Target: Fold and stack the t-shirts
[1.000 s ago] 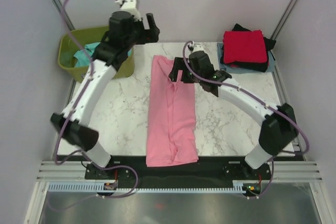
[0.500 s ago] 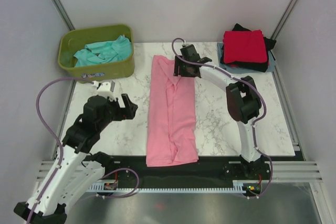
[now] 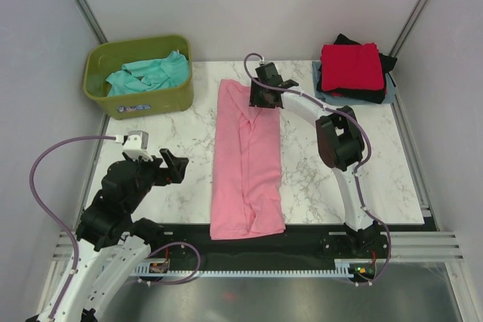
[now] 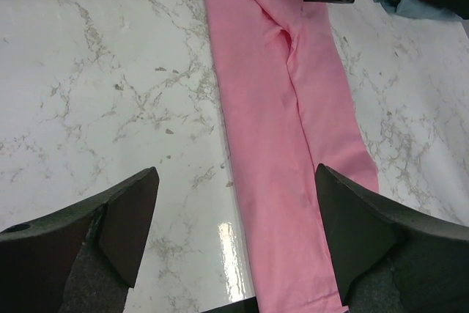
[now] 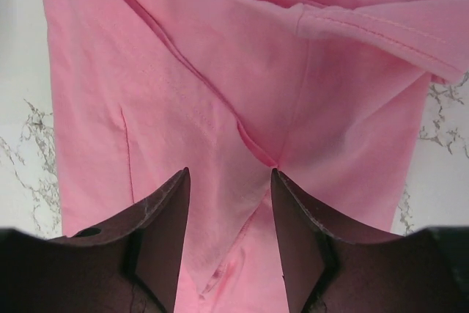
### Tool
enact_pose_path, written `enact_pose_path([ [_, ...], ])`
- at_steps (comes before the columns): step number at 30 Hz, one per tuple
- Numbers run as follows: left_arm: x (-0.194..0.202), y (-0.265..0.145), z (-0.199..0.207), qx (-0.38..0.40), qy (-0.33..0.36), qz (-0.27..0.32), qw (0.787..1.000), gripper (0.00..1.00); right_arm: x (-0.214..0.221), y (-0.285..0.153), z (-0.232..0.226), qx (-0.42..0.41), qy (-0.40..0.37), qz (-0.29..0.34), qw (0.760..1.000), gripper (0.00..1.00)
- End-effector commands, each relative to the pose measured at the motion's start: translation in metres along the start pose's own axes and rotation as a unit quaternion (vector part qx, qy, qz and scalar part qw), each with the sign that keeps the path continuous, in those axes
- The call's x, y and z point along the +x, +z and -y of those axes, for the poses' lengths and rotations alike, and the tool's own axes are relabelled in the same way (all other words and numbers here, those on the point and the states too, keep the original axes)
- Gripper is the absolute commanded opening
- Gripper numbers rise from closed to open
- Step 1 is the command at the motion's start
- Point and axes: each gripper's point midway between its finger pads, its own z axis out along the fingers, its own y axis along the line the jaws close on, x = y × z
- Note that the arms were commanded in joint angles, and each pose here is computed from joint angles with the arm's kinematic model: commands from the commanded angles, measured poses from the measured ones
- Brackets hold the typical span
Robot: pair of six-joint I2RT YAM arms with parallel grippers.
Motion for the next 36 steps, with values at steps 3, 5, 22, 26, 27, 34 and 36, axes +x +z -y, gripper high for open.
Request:
enact_pose_path([
  [3,-0.002,0.002,-0.005,-0.019,-0.011,0.005,1.000,0.94,-0.009,0.004,0.005,0.007,0.010,0.014,1.000,0.55],
  [5,-0.002,0.002,-0.005,-0.019,-0.011,0.005,1.000,0.94,-0.007,0.008,0.006,0.007,0.011,0.012,1.000,0.55],
  [22,0.000,0.004,-0.007,-0.024,-0.009,0.001,1.000,0.93,-0.023,0.002,-0.009,-0.012,-0.004,0.033,0.999,0.29],
  [26,-0.001,0.004,-0.007,-0.025,-0.010,0.002,1.000,0.92,-0.017,-0.009,-0.034,-0.033,-0.022,0.031,0.999,0.28],
  [27,-0.001,0.004,-0.007,-0.024,-0.009,0.002,1.000,0.92,-0.015,-0.012,-0.042,-0.038,-0.035,0.033,0.998,0.28],
  [34,-0.001,0.003,-0.009,-0.028,-0.010,0.004,1.000,0.91,0.024,-0.036,-0.111,-0.076,-0.094,0.023,0.992,0.29],
  [36,-0.002,0.002,-0.009,-0.027,-0.011,0.007,1.000,0.91,0.038,-0.046,-0.131,-0.093,-0.107,0.018,0.990,0.30],
])
